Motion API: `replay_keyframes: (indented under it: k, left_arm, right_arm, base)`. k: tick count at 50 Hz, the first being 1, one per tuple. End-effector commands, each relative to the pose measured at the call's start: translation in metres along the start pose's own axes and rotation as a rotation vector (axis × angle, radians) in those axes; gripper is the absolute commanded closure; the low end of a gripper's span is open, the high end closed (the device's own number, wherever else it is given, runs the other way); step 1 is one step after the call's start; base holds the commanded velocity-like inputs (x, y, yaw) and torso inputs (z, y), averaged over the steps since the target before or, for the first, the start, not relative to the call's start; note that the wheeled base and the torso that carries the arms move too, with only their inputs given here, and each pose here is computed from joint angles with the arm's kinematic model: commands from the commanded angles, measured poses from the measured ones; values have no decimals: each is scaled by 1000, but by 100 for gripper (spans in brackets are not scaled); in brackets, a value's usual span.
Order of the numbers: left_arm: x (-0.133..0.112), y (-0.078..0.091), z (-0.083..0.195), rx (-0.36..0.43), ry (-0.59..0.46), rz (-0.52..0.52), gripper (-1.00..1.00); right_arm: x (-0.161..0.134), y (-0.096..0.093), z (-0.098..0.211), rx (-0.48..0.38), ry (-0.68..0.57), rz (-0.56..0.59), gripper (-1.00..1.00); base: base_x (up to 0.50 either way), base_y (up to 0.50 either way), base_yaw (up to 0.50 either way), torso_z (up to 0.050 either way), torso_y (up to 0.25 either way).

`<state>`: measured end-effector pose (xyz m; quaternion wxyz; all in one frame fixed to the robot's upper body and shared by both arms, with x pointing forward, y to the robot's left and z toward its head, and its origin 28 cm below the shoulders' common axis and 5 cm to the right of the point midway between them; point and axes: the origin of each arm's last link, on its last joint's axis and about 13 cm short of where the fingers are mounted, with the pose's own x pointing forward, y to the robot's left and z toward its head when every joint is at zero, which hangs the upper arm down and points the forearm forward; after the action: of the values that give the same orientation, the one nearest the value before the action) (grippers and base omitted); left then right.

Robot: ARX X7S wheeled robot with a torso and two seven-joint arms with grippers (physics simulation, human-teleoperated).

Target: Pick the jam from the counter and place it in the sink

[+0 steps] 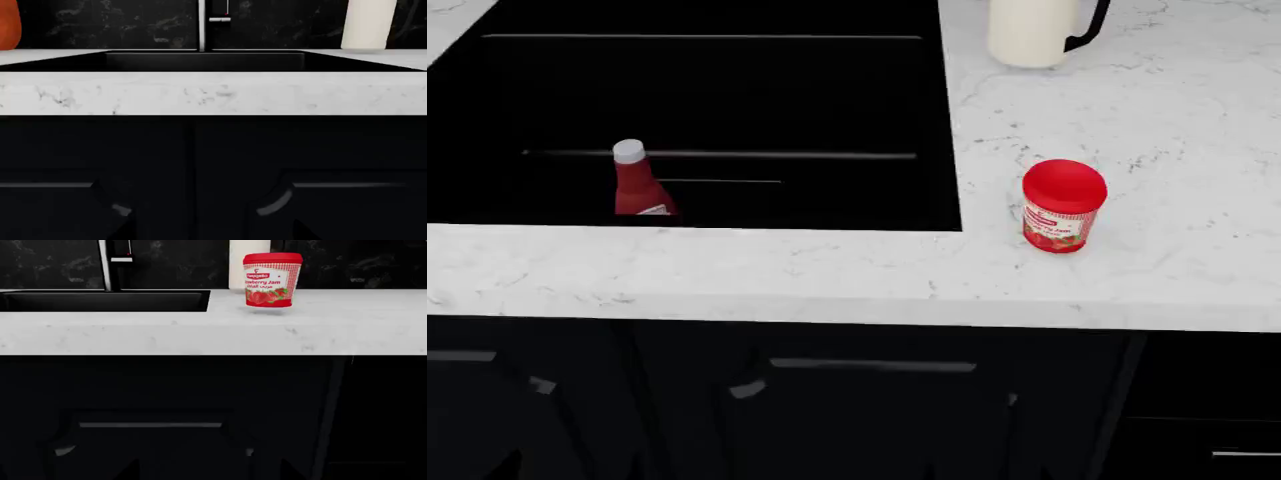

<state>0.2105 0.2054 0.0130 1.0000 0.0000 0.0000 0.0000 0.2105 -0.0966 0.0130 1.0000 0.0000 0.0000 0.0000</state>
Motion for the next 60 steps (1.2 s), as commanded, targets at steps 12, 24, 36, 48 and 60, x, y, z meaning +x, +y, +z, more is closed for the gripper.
replay_keyframes:
  k: [12,24,36,48,60]
  left_arm:
    - [0,-1,3,16,-2,4,-100]
    - [0,-1,2,13,-1,-15,-100]
    - [-1,-2,1,10,9,-25,-100]
    - [-1,-2,2,9,5,-23,-100]
    - [6,0,23,67,-32,1,-100]
  right_arm:
    - [-3,-2,-2,-4,7,-20,-100]
    - [-3,-2,-3,-2,6,-22,-100]
    - [-5,-2,-5,-5,5,-21,-100]
    - [-5,0,-3,-23,-2,-9,-100]
    - [2,-9,31,-120,-102,-21,-100]
  base:
    - [0,0,0,0,0]
    - [0,0,0,0,0]
    - [0,0,0,0,0]
    - [0,0,0,0,0]
    - [0,0,0,0,0]
